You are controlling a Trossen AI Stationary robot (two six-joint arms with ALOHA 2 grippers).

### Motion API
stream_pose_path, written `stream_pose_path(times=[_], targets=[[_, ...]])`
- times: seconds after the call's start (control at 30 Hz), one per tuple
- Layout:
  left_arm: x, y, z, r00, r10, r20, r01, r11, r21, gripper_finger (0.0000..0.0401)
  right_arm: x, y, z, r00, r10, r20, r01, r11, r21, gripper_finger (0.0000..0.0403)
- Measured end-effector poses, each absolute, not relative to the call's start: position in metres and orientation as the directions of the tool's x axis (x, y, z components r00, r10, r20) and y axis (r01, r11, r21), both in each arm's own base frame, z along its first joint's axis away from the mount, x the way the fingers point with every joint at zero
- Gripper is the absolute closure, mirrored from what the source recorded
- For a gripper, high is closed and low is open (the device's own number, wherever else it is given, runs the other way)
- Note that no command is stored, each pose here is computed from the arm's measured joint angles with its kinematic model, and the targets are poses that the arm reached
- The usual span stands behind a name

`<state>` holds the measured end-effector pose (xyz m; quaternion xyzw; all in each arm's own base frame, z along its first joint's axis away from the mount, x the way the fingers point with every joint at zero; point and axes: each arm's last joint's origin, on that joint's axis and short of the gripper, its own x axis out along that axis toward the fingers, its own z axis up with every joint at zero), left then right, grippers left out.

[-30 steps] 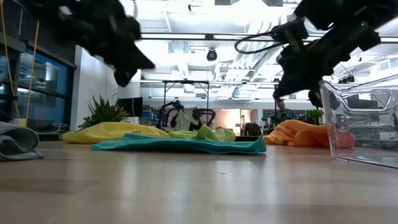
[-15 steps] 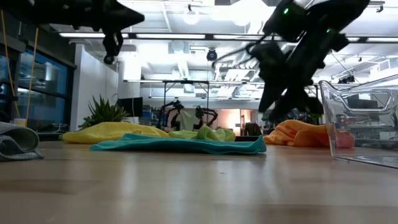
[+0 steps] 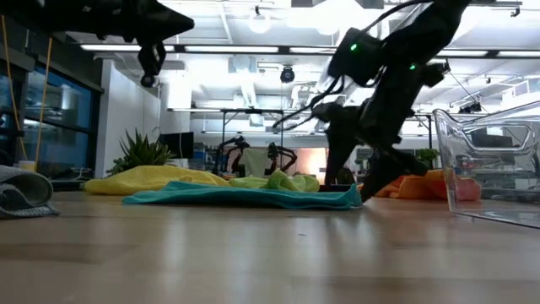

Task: Fold microfiber towels
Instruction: Fold the blue microfiber cloth

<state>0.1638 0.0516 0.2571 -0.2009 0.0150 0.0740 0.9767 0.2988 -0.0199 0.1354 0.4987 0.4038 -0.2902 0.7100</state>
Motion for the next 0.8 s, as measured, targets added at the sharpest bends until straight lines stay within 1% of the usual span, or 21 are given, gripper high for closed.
stream_pose_path(times=[0.07, 0.17, 0.3, 0.4, 0.47, 0.57, 0.63, 0.7, 0.8], targets=[[0.164, 0.052, 0.257, 0.989, 0.137, -0.06, -0.149, 0.912, -0.381, 0.0401, 0.309, -0.021, 0.132, 0.497, -0.01, -0.867, 0.821, 0.327, 0.467, 0.0125], [0.164, 0.051, 0.256, 0.989, 0.128, -0.069, -0.145, 0.911, -0.385, 0.0401, 0.321, -0.022, 0.127, 0.453, -0.022, -0.891, 0.854, 0.297, 0.427, 0.0125], [0.164, 0.05, 0.255, 0.992, 0.099, -0.083, -0.124, 0.913, -0.39, 0.0401, 0.338, -0.022, 0.13, 0.407, -0.053, -0.912, 0.878, 0.296, 0.375, 0.0126], [0.164, 0.05, 0.255, 0.993, 0.083, -0.083, -0.109, 0.914, -0.39, 0.0401, 0.347, -0.023, 0.134, 0.368, -0.071, -0.927, 0.892, 0.307, 0.331, 0.0137], [0.164, 0.05, 0.255, 0.993, 0.083, -0.083, -0.108, 0.919, -0.38, 0.0401, 0.349, -0.023, 0.132, 0.35, -0.079, -0.934, 0.897, 0.314, 0.309, 0.0153], [0.164, 0.05, 0.254, 0.993, 0.084, -0.089, -0.111, 0.92, -0.376, 0.0401, 0.351, -0.024, 0.127, 0.336, -0.093, -0.937, 0.902, 0.319, 0.292, 0.0193], [0.164, 0.05, 0.253, 0.992, 0.083, -0.1, -0.115, 0.919, -0.378, 0.0401, 0.35, -0.022, 0.125, 0.321, -0.108, -0.941, 0.9, 0.345, 0.268, 0.0232], [0.164, 0.05, 0.252, 0.991, 0.082, -0.109, -0.118, 0.917, -0.38, 0.0401, 0.348, -0.021, 0.124, 0.294, -0.123, -0.948, 0.894, 0.386, 0.227, 0.0284], [0.164, 0.05, 0.252, 0.991, 0.082, -0.11, -0.118, 0.918, -0.38, 0.0401, 0.344, -0.021, 0.127, 0.271, -0.127, -0.954, 0.876, 0.443, 0.19, 0.0374]])
